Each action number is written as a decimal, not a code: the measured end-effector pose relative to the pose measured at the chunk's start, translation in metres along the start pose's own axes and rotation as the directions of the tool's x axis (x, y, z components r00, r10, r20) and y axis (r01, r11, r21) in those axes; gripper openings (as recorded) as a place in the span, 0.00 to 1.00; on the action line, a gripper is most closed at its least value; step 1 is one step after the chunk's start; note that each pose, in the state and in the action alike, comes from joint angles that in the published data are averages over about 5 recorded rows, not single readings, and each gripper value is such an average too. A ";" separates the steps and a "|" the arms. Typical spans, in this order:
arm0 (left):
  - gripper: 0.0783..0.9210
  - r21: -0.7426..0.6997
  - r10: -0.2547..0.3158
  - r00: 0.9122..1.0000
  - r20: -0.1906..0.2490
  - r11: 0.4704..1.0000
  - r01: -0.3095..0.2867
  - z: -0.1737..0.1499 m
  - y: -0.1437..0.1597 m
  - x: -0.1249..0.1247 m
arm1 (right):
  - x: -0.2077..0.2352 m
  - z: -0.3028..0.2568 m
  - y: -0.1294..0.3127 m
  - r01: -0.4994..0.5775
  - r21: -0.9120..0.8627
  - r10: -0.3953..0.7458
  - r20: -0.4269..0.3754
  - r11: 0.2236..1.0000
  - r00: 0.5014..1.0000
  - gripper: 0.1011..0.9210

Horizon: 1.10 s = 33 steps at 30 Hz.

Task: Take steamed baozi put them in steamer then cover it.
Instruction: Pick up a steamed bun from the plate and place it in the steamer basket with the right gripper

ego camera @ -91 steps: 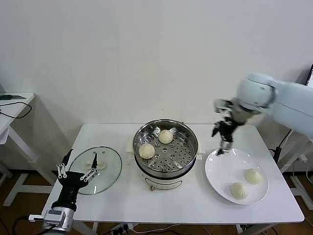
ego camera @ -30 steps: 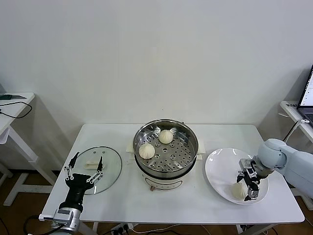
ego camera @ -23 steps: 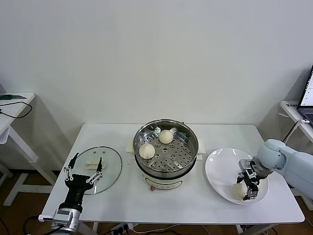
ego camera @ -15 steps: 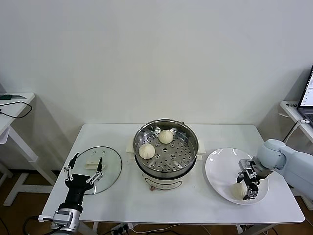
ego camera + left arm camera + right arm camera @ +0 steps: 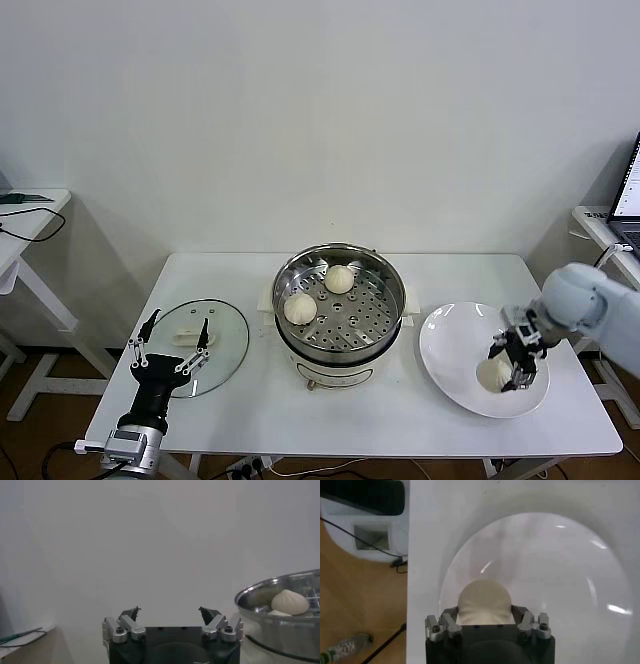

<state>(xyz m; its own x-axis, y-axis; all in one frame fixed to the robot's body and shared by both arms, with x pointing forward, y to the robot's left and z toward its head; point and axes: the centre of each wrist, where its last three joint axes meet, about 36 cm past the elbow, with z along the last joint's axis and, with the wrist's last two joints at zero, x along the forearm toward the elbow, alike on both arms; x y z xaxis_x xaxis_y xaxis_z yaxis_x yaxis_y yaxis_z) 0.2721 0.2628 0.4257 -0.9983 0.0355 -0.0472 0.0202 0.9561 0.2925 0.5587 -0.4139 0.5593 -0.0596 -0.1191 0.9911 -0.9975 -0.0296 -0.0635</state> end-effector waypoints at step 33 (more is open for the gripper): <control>0.88 -0.003 -0.025 1.000 0.003 1.000 0.025 0.000 0.013 -0.002 | 0.192 -0.256 -0.053 -0.092 0.810 0.191 -0.026 0.580 0.981 0.66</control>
<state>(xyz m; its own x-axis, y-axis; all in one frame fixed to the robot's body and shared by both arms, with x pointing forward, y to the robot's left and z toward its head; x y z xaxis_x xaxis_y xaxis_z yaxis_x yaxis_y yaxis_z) 0.2748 0.2749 0.4291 -0.9983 0.0129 -0.0574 -0.0045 0.9557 0.2944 0.5902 -0.1809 0.7831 -0.2501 -0.0971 0.9633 -0.5430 -0.8097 -0.2226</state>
